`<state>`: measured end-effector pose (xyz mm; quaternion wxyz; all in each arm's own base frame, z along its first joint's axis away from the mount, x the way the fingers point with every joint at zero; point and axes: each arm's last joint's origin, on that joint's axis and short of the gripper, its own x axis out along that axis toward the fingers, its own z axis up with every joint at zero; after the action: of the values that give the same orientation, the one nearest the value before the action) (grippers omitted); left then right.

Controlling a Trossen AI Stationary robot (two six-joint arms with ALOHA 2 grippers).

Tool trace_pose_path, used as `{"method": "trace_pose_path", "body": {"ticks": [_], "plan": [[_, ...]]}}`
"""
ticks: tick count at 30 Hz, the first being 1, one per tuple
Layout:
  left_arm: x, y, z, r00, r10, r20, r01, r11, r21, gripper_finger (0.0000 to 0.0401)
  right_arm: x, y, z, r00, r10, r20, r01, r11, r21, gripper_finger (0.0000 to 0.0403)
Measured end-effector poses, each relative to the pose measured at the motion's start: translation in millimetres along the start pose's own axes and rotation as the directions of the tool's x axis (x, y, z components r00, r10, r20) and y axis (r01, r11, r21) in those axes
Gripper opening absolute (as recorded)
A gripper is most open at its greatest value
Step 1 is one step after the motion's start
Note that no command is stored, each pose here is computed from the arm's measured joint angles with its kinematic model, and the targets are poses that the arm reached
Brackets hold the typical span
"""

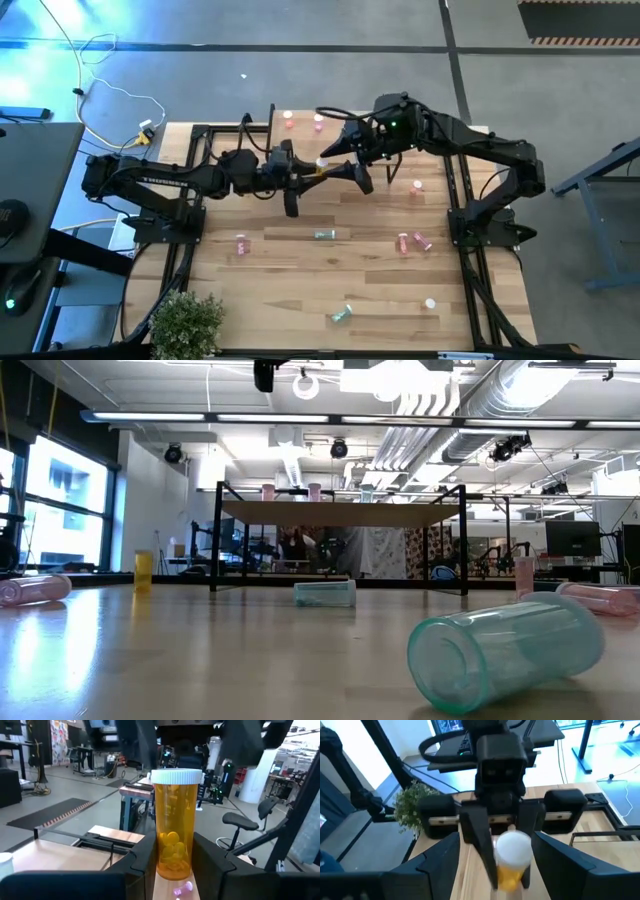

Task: Pick and place medicine bottles onto shelf by color
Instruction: Put the middle orange pill bottle on the shelf

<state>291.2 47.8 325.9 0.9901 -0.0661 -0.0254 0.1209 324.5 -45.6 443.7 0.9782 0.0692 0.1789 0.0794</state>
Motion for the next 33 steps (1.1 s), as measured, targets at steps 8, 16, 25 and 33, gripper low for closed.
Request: {"method": "trace_pose_path", "body": {"ticks": [8, 16, 25, 33], "plan": [[0.7, 6.3, 0.9, 1.000, -0.010, 0.000, 0.010, 1.000, 0.008, 0.0090, 10.2, -4.5, -2.1, 0.999, -0.050, -0.002, 0.050, 0.999, 0.006, 0.0236], [0.7, 6.2, 0.8, 1.000, -0.012, -0.001, 0.012, 1.000, 0.008, 0.0090, 10.6, -5.1, -5.0, 0.998, -0.061, -0.030, 0.062, 0.997, 0.040, 0.0235], [0.6, 6.2, 1.0, 1.000, -0.011, 0.000, 0.011, 1.000, 0.008, 0.0090, 12.4, -7.4, -8.2, 0.992, -0.112, -0.056, 0.115, 0.992, 0.045, 0.0186], [0.6, 6.6, 1.0, 1.000, -0.007, 0.000, 0.007, 1.000, 0.008, 0.0090, 12.4, -7.2, -8.3, 0.992, -0.110, -0.056, 0.113, 0.993, 0.045, 0.0110]]}}
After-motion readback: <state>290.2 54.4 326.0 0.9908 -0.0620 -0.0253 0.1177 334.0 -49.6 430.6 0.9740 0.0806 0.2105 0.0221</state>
